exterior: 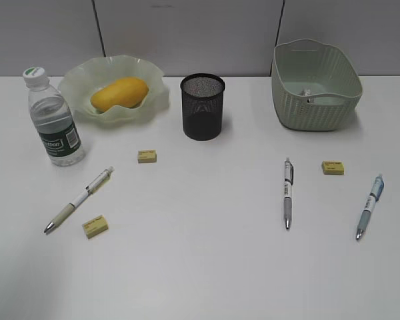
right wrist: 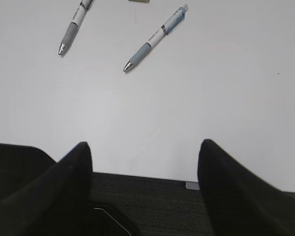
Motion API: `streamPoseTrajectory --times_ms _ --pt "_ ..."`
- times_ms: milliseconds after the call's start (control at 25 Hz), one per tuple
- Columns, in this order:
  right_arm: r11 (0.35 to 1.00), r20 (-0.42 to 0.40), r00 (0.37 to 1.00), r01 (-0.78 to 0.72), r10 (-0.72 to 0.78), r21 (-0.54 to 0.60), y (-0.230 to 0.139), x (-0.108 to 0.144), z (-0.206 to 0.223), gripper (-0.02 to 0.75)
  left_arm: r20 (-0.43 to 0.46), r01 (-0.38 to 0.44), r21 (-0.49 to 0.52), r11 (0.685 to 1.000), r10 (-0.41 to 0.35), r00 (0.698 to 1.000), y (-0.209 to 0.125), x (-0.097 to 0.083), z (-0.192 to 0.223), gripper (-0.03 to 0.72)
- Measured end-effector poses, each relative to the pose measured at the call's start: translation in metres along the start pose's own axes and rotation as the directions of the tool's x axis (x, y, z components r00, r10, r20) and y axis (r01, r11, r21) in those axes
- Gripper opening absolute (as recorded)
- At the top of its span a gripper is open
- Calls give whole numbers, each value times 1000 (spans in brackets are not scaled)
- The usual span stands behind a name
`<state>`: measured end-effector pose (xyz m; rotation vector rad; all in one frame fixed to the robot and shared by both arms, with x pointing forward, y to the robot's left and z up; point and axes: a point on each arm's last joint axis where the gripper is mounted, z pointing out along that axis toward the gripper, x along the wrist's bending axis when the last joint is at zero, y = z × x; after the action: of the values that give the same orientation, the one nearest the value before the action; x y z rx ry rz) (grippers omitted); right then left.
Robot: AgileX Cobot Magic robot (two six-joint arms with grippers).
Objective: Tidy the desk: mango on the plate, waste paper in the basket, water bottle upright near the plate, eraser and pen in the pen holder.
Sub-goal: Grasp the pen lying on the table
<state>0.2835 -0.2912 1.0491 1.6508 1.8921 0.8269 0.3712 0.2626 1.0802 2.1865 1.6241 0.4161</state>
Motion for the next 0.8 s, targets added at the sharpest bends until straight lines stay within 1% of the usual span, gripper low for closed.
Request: streamPoseTrajectory --times_ms 40,80,200,320,400,560,800 --pt "1000 0 1000 0 0 0 0 0 0 531 -1 0 -21 1000 0 1000 -8 0 -4 554" --pt "1000 0 1000 0 0 0 0 0 0 531 -1 0 -72 997 0 1000 -18 0 -13 554" --pt "1000 0 1000 0 0 0 0 0 0 531 -3 0 -154 988 0 1000 -41 0 -25 553" --pt "1000 0 1000 0 0 0 0 0 0 531 -2 1 -255 967 -2 1000 -61 0 -41 553" --pt "1000 0 1000 0 0 0 0 0 0 531 -2 2 -325 946 -3 1000 -74 0 -52 552" --pt "1000 0 1000 0 0 0 0 0 0 531 -2 3 -389 921 -4 1000 -98 0 -65 554" --pt "1000 0 1000 0 0 0 0 0 0 531 13 9 -407 914 -4 1000 -120 -1 -63 554"
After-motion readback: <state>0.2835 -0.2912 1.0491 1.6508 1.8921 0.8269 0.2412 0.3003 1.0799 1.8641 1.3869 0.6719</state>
